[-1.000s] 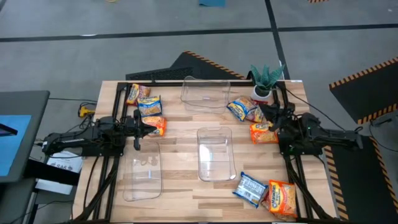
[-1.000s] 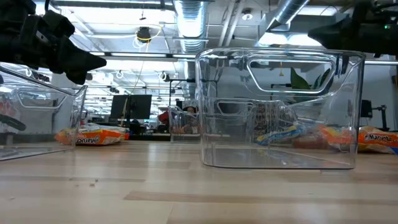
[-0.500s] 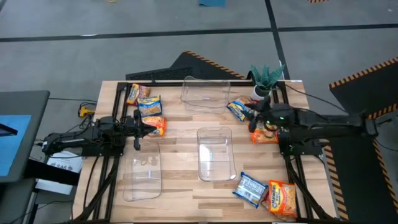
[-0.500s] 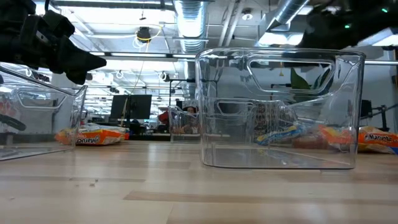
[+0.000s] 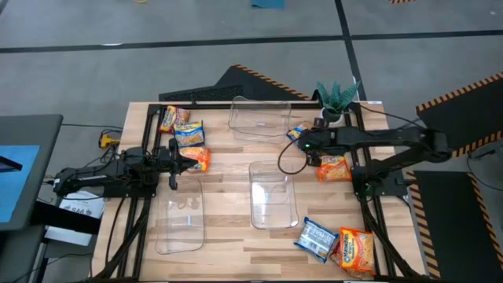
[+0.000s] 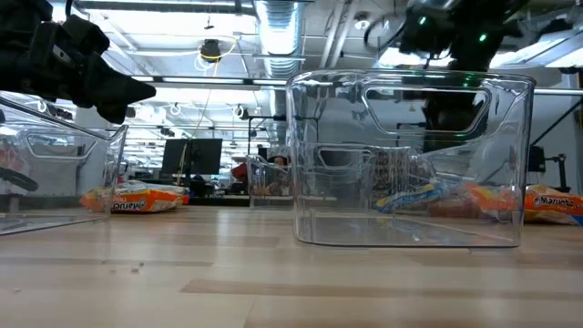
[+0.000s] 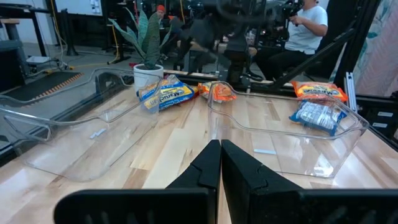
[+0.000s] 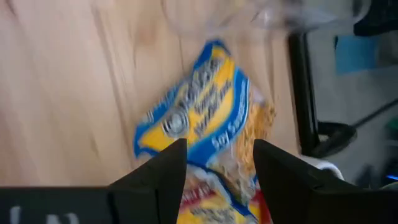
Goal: Sort Maruchan noodles
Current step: Put the top right blue noodle pack into the top transparent bin
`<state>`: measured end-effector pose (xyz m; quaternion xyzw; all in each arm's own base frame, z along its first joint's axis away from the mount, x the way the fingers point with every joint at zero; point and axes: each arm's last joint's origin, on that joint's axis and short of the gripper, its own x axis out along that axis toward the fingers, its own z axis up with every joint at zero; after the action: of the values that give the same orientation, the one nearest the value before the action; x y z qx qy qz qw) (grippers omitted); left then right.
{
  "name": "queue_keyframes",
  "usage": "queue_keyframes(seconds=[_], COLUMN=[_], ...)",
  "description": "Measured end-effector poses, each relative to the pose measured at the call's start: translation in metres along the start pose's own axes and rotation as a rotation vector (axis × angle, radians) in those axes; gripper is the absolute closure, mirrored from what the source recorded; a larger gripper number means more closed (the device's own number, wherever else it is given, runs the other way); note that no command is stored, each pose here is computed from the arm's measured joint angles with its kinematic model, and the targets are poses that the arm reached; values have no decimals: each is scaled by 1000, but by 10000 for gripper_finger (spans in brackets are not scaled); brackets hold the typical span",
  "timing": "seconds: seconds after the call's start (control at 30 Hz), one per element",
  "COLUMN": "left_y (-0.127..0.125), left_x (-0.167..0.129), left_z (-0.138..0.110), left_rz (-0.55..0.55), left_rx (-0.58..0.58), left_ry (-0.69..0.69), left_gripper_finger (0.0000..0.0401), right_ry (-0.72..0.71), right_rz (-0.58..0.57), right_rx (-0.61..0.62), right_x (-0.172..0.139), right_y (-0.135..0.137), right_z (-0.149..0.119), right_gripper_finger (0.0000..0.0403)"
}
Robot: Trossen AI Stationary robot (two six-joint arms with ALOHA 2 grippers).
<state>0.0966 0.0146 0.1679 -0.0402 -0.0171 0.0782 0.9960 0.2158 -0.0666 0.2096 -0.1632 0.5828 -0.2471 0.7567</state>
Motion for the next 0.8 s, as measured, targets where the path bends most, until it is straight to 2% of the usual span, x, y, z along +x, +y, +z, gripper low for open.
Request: queue_keyframes(seconds=[0.17,0.3,0.8], left_y=[0,0,0], left_x=[0,0,0], left_z=[0,0,0], left_rz=[0,0,0], left_rx=[0,0,0], left_ry=[0,0,0], left_gripper_finger=[401,401,401], right_ry=[139,217,338], right_rz=[-33,-25,7], right_rx=[-201,-308,-450], right_x=[18,27,54], right_y=[7,11,26], right_z=[3,7,11], right_gripper_finger=[199,200,200])
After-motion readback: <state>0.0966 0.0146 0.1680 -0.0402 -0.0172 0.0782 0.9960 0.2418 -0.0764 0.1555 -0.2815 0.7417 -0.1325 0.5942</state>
